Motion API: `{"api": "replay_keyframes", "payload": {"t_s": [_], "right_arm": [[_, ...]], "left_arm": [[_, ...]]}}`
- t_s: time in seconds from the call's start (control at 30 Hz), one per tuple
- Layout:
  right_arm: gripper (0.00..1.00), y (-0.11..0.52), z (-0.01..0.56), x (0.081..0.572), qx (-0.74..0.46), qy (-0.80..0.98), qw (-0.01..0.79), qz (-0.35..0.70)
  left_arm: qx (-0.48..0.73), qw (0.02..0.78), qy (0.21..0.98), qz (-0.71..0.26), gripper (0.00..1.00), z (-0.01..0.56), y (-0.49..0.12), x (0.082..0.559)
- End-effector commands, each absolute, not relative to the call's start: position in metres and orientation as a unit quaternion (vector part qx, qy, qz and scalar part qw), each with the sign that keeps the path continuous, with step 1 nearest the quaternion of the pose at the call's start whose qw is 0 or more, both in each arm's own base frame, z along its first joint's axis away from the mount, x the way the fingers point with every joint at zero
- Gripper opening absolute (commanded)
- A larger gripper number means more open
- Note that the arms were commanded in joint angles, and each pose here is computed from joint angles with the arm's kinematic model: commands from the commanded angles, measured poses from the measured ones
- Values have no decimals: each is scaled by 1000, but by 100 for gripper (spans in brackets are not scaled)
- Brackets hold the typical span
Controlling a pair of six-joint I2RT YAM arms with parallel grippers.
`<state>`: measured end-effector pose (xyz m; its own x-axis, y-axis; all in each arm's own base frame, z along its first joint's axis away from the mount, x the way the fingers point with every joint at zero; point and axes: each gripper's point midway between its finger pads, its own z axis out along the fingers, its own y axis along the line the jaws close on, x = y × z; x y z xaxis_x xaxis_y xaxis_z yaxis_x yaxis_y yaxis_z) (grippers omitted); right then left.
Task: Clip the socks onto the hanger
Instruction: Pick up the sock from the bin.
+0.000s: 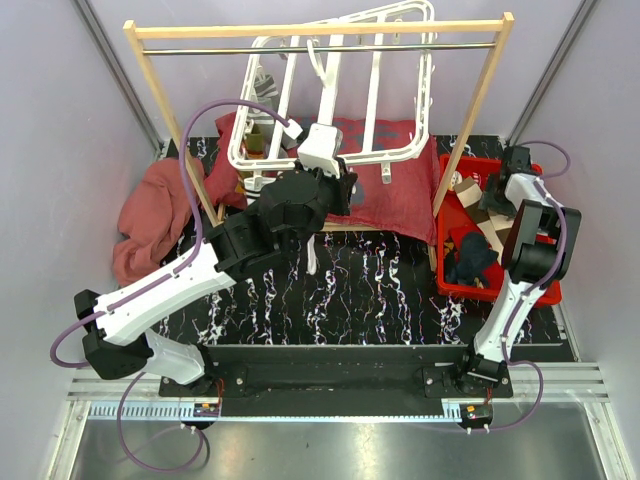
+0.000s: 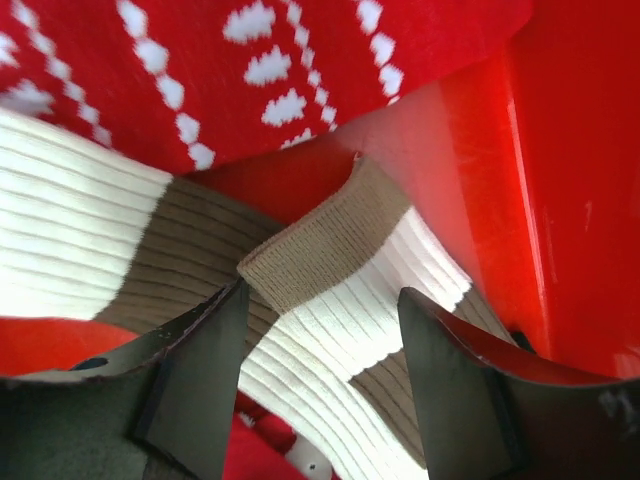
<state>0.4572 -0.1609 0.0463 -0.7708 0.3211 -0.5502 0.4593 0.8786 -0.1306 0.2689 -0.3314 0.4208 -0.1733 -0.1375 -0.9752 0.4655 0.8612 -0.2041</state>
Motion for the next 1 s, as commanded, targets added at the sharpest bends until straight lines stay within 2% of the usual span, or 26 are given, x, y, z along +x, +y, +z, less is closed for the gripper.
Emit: {"api": "replay_keyframes", "payload": {"t_s": [0.0,0.2,0.27,0.47,0.8,0.9,0.97], "right_arm": [[68,-171,52,466,204,924,276,-166],[59,-185,69,463,214,910,289,-205],[54,-188,79,464,219,903,300,-216],[42,-194,74,461,228,900,294,-225],[44,-179,41,466,230,918,281,-157],[40,-181,38,465,244,917,280,-141],[31,-185,36,462,251,917,279,-137]], "left_arm": [[108,650,707,-259,0,442,-329,266],[109,648,707,-260,0,441,-329,265],[108,648,707,-261,0,442,-328,265],[109,648,707,-263,0,441,-328,264],[110,646,709,-260,0,438,-328,264],[109,647,709,-260,0,438,-328,264],[108,647,708,-260,0,439,-328,265]]}}
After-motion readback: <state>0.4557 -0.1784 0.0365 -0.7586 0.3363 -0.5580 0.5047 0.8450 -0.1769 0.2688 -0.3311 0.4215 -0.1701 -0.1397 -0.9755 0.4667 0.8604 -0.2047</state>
